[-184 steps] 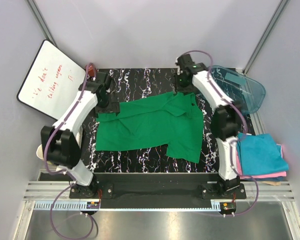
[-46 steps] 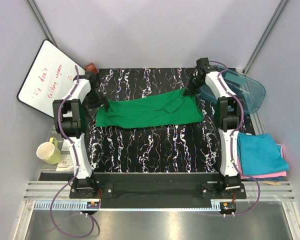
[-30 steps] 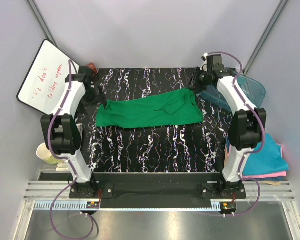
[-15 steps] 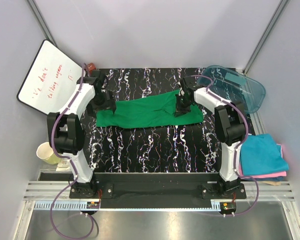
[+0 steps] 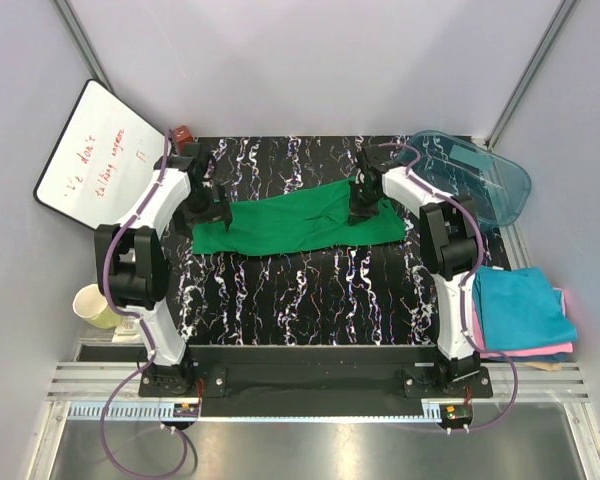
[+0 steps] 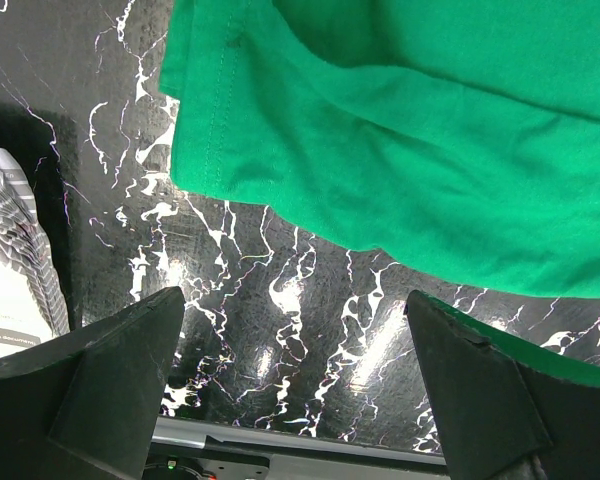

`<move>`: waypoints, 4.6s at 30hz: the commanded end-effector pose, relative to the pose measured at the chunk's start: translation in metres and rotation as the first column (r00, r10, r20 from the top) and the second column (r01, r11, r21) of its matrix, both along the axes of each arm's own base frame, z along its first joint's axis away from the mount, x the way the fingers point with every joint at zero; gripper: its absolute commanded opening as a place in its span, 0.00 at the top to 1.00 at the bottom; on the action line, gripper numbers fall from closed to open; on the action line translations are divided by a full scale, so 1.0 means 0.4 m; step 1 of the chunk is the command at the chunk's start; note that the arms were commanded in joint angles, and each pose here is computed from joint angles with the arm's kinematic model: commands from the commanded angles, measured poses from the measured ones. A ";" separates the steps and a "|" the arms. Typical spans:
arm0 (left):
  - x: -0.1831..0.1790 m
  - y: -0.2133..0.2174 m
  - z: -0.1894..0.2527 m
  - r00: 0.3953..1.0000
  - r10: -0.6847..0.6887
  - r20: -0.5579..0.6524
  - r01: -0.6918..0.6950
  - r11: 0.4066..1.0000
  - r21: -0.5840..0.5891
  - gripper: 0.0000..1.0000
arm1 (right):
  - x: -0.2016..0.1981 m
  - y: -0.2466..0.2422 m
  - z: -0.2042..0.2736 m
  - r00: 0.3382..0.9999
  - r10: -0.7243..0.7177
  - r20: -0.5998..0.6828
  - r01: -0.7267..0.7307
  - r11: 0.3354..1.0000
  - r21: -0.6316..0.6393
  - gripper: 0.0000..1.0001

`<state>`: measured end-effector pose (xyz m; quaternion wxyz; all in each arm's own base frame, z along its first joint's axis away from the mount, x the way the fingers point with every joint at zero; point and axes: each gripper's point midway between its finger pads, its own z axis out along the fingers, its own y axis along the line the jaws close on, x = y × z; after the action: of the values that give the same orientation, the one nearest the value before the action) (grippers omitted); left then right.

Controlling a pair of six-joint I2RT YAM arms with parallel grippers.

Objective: Fold and stack the t-shirts
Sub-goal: Rotate the tshirt 90 degrees

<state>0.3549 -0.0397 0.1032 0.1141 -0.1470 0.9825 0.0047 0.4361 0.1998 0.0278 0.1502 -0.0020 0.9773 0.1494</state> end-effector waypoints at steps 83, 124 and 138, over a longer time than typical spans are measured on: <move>-0.224 -0.438 -0.132 0.853 -0.401 -0.334 0.351 0.914 -0.201 1.00 | 0.401 0.077 0.029 0.953 -0.048 0.298 0.044 0.999 0.018 1.00; -0.114 -0.226 -0.124 0.925 -0.302 -0.233 0.313 0.950 0.013 1.00 | -0.202 0.214 0.104 0.963 0.185 -0.197 -0.136 0.962 0.237 1.00; -0.117 -0.191 -0.100 0.945 -0.253 -0.207 0.266 0.963 0.036 1.00 | -0.358 0.297 0.048 0.881 0.327 -0.342 -0.247 0.934 0.258 1.00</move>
<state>0.3046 -0.1198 0.0475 -0.0107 -0.0018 0.9991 0.0406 0.3198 0.2954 0.0372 -0.0392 -0.0670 0.9646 0.2521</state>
